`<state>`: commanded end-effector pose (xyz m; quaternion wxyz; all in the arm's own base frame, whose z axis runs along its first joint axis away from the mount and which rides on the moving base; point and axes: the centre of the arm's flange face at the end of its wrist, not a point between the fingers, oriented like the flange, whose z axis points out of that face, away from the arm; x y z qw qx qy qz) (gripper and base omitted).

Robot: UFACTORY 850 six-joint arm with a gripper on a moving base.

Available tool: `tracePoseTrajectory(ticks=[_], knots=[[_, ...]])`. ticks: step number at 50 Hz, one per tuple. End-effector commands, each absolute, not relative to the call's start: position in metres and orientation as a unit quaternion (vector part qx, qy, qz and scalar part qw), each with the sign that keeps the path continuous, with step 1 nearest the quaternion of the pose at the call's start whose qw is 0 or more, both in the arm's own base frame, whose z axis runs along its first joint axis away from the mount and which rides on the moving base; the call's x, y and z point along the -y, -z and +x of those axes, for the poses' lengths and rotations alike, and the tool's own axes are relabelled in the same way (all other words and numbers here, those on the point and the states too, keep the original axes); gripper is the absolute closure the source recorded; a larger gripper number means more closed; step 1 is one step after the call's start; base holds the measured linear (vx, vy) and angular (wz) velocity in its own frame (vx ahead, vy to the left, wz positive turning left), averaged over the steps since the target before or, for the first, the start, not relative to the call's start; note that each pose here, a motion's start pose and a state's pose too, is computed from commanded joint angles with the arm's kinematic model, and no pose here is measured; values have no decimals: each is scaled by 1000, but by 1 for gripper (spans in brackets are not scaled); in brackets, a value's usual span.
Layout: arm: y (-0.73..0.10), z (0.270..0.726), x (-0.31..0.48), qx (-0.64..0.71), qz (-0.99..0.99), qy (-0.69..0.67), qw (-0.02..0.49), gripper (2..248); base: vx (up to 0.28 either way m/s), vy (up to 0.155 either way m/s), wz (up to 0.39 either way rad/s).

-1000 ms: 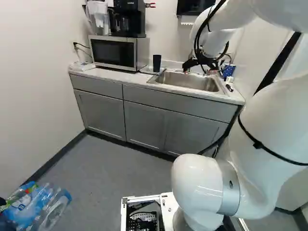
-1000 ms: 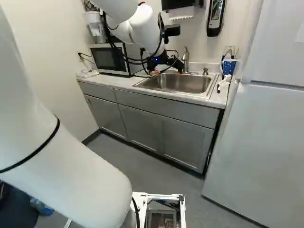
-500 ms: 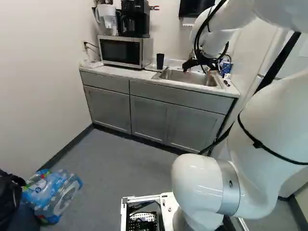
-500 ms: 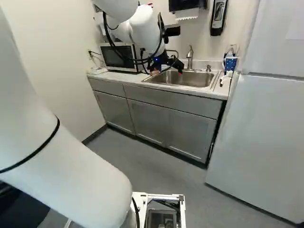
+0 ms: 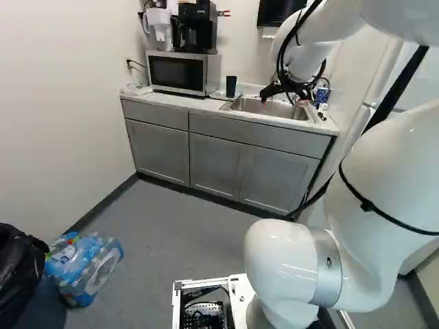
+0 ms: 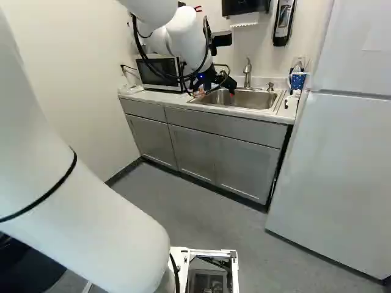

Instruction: Rinse the cup and place it in the tray

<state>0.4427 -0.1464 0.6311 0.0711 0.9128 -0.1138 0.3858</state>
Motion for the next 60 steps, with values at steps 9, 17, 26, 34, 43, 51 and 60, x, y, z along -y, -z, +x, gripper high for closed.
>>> tracePoseTrajectory(ticks=[9,17,26,34,43,51,60], knots=[[-631,443,146,114,913,-386,71,3,0,0,0],[-631,443,146,114,913,-386,71,3,0,0,0],[-631,443,146,114,913,-386,71,3,0,0,0],[-629,443,146,113,912,-387,71,3,0,0,0],[-625,442,143,112,911,-390,71,3,0,0,0],[-620,442,140,110,910,-393,70,3,0,0,0],[-611,440,136,107,908,-399,70,3,0,0,0]])
